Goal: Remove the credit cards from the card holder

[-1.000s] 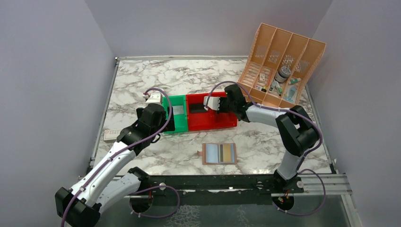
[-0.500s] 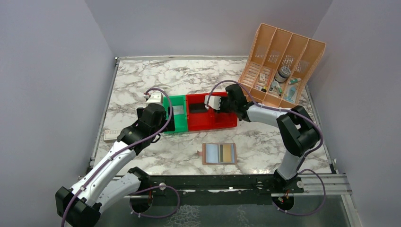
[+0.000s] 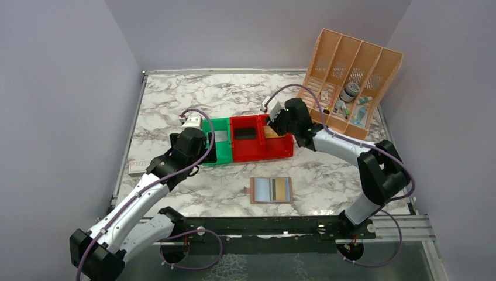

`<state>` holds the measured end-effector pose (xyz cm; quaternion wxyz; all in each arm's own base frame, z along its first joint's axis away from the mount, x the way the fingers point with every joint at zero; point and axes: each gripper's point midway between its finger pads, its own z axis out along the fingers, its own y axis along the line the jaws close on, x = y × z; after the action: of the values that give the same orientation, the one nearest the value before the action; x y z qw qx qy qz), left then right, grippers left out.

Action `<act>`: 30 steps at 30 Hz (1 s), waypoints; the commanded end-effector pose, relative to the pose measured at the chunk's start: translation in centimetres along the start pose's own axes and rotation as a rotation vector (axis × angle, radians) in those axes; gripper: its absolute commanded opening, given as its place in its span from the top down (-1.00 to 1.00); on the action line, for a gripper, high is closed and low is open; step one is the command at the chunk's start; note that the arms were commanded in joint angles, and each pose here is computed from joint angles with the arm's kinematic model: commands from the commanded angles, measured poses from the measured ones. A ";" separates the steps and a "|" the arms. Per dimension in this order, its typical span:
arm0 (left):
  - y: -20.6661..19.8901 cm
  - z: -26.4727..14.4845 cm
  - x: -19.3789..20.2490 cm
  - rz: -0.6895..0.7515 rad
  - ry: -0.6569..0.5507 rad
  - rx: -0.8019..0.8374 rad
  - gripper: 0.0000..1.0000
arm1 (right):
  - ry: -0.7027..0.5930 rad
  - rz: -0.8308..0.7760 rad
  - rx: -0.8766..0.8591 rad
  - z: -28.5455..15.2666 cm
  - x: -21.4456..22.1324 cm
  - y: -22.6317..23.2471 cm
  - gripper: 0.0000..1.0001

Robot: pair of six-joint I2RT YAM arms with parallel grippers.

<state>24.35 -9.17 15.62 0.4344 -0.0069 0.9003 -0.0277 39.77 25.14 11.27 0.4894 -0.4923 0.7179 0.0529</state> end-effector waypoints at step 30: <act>0.3 0.5 -0.2 -0.003 -0.004 -0.015 -0.99 | 0.459 0.856 0.150 2.2 5.3 3.9 0.90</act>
<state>24.52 -9.00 15.06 0.4255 -0.0085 0.9047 -0.0202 37.63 24.37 4.84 0.2858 -0.1207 0.9454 0.0999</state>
